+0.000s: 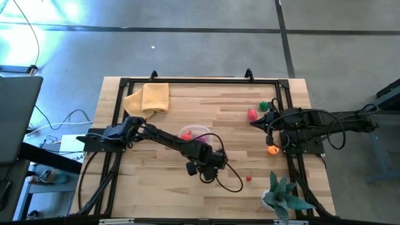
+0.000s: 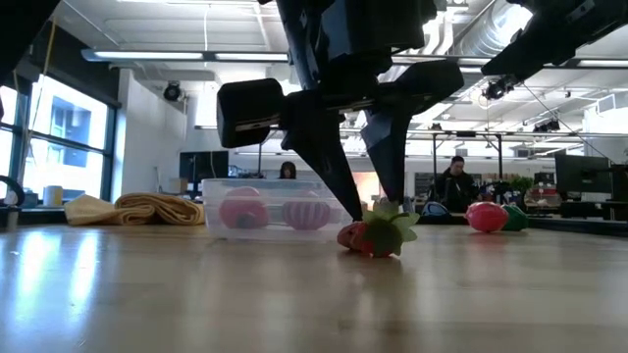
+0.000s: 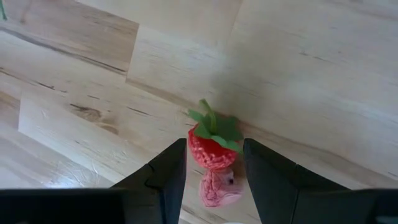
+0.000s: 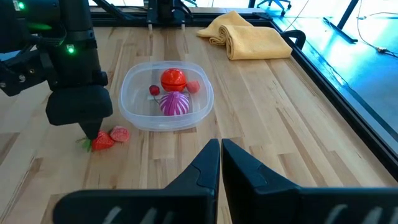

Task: Pick and placing Produce into tupperware
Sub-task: Put the strawberry into the transparent bin

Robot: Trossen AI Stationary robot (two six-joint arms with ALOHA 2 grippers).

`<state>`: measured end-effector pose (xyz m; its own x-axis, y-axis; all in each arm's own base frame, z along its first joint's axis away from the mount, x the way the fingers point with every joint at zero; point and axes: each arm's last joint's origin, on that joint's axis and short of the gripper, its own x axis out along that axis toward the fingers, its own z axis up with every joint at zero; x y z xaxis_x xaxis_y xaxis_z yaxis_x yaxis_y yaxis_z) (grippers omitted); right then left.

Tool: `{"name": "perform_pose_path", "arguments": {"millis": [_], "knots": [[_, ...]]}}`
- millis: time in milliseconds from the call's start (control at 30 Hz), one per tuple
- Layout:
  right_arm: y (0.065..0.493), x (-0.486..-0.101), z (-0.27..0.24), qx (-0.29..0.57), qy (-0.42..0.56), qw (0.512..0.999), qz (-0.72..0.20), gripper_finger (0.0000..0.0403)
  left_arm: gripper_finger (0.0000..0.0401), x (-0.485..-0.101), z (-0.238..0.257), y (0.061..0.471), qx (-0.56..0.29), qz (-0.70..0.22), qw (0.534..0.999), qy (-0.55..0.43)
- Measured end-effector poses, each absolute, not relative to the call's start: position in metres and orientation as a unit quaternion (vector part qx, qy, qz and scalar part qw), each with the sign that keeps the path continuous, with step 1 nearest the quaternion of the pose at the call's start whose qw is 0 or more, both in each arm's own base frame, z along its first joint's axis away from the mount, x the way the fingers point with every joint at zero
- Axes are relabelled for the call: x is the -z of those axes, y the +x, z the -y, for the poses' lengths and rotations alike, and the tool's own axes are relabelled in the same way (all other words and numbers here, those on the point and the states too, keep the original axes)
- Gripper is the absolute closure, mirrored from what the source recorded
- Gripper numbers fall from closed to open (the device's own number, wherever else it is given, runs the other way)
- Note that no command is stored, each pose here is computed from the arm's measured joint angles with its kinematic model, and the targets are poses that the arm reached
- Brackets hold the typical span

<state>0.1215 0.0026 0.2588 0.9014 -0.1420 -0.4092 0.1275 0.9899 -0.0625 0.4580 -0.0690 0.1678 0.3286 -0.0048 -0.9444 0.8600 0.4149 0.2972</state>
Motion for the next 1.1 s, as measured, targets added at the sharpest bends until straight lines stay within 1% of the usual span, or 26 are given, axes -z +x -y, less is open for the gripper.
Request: {"name": "perform_pose_path", "arguments": {"millis": [567, 933, 1100], "knots": [[0.1216, -0.2588, -0.0026, 0.069, -0.017, 0.975, -0.211, 0.0394, 0.0254, -0.1691, 0.0682, 0.4608, 0.301, -0.479, 0.693, 0.446], [0.1215, -0.2588, -0.0026, 0.069, -0.017, 0.975, -0.211, 0.0394, 0.0254, -0.1689, 0.0680, 0.4598, 0.294, -0.489, 0.698, 0.433], [0.1215, -0.2588, -0.0026, 0.069, -0.017, 0.975, -0.211, 0.0394, 0.0254, -0.1690, 0.0671, 0.4598, 0.278, -0.496, 0.698, 0.434]]}}
